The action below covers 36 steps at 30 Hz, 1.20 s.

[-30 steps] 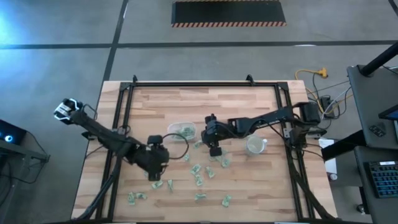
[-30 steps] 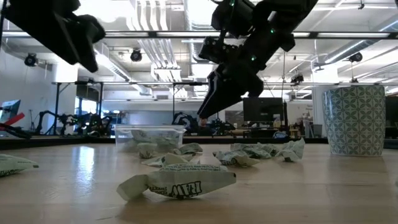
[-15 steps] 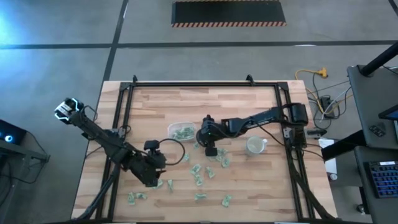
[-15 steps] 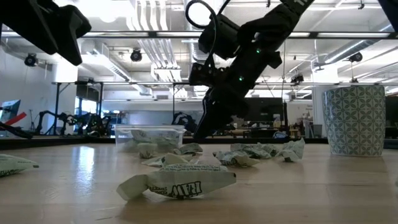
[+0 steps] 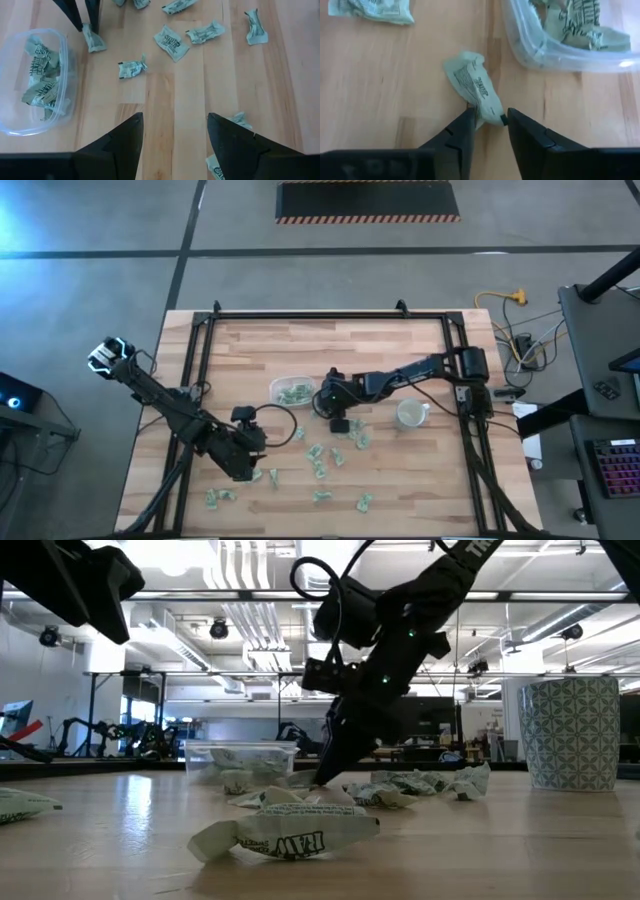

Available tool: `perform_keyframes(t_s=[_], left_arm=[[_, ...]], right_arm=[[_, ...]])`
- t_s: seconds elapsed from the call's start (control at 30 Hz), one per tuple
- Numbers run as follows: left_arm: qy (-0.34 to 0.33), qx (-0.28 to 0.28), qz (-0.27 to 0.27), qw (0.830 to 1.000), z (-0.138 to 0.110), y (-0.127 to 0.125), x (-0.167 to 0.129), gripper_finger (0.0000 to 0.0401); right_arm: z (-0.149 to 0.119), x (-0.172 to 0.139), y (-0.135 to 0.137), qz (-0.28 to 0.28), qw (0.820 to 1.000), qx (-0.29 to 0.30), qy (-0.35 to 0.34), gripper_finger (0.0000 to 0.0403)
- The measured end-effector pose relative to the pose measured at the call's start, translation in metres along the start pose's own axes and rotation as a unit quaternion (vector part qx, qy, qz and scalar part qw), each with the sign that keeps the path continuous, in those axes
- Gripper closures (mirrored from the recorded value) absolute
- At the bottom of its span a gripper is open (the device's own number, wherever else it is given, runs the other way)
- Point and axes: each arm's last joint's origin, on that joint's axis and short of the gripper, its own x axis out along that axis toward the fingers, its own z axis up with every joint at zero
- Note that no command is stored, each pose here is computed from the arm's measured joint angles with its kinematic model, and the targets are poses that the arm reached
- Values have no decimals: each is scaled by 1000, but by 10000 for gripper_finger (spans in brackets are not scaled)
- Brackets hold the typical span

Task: Pick and place Stevia / Truvia into bins
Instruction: Put the stevia packet into the transparent bin

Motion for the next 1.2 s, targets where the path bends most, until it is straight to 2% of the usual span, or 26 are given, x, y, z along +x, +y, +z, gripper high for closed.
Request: perform_keyframes(t_s=[0.23, 0.43, 0.53, 0.67, 0.83, 1.07, 1.2], left_arm=[[1, 1, 1, 1000, 0, 0, 0, 197], [28, -19, -6, 999, -7, -2, -1, 197], [53, -41, 5, 998, -15, -3, -3, 197], [75, -64, 12, 995, -26, -8, -8, 197], [80, -85, 7, 993, -36, -16, -12, 197], [88, -119, 15, 989, -53, -19, -8, 197], [84, -122, 6, 989, -55, -22, -7, 197]], right_arm=[[-2, -2, 0, 3, 1000, -8, 16, 383], [-3, -15, -1, -3, 999, 6, 40, 393], [0, -34, -3, -34, 998, 17, 44, 393], [10, -53, -6, -68, 997, 25, 11, 394], [31, -63, -8, -78, 993, 13, -87, 394], [44, -47, -18, -111, 979, 6, -171, 394], [51, -34, -26, -99, 980, 10, -173, 394]])
